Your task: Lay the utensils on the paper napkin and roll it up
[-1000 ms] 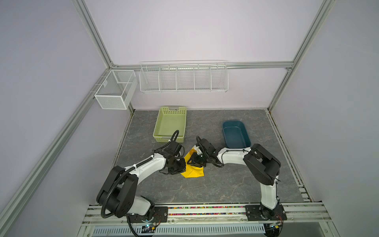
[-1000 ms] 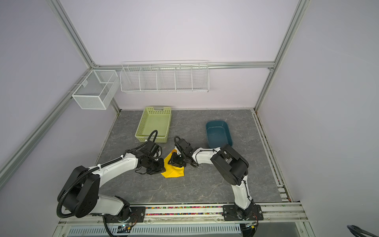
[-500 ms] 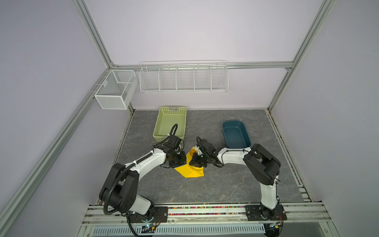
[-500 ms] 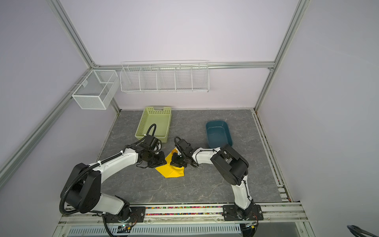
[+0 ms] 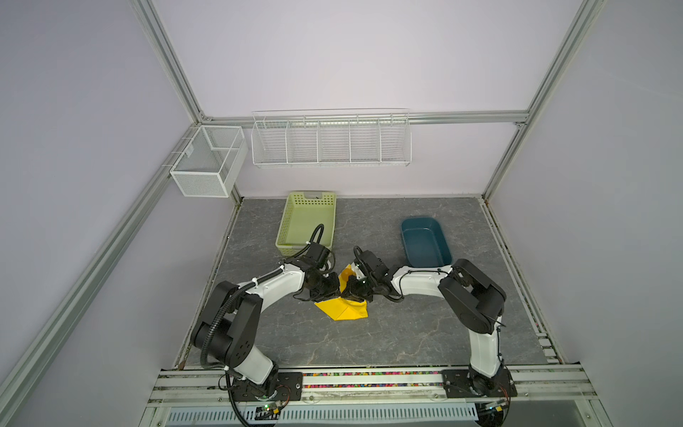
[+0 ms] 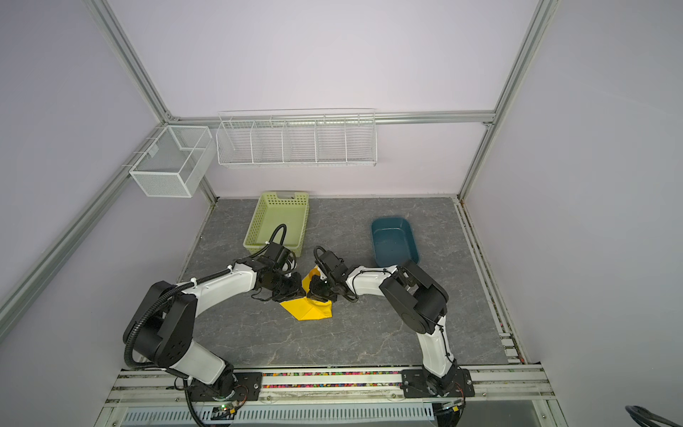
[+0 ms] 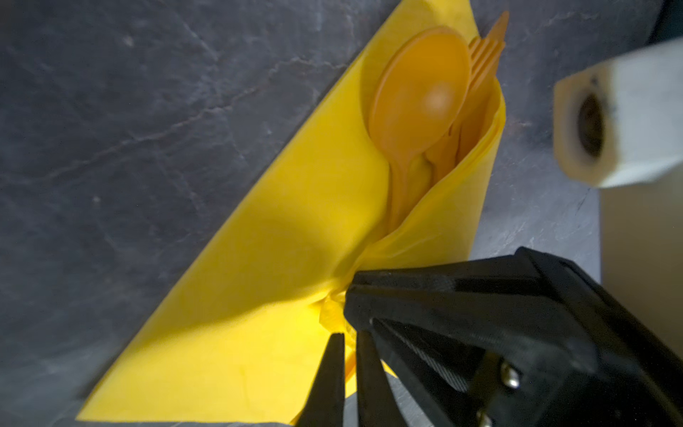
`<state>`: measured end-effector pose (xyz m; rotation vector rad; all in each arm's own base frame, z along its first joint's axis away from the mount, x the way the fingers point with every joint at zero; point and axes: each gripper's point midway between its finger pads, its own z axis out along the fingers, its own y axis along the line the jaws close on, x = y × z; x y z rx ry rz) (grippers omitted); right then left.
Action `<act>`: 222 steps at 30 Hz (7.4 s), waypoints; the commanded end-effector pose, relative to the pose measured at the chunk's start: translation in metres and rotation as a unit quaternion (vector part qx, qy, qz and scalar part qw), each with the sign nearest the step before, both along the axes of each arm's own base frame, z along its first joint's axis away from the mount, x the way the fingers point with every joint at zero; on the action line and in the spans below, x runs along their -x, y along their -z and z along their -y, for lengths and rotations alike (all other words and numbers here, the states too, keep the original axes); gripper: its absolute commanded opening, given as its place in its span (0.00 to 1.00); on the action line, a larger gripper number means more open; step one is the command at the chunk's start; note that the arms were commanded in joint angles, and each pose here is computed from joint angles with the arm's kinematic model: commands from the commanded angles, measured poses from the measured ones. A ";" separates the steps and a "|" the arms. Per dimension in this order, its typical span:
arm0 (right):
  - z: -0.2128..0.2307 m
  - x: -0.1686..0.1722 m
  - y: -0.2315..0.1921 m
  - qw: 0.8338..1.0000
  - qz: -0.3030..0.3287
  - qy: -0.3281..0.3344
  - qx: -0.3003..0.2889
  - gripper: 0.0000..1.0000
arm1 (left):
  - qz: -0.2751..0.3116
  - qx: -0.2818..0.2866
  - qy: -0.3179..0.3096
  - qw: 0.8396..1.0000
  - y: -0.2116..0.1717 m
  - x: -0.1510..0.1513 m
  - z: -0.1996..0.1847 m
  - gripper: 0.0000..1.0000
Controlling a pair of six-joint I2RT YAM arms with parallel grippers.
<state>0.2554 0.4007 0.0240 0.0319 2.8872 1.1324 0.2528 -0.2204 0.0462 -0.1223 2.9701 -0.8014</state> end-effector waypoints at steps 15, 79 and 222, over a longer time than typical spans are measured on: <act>0.006 0.006 -0.001 1.000 -0.009 0.007 0.012 0.26 | -0.051 -0.041 0.007 0.998 0.044 0.024 -0.017 0.04; 0.009 0.020 0.029 0.999 -0.046 0.003 0.027 0.07 | 0.007 -0.008 -0.004 1.000 -0.005 -0.012 0.004 0.00; 0.067 0.077 -0.015 0.998 -0.051 -0.027 0.007 0.07 | -0.025 -0.126 0.062 0.990 0.044 0.030 0.001 0.00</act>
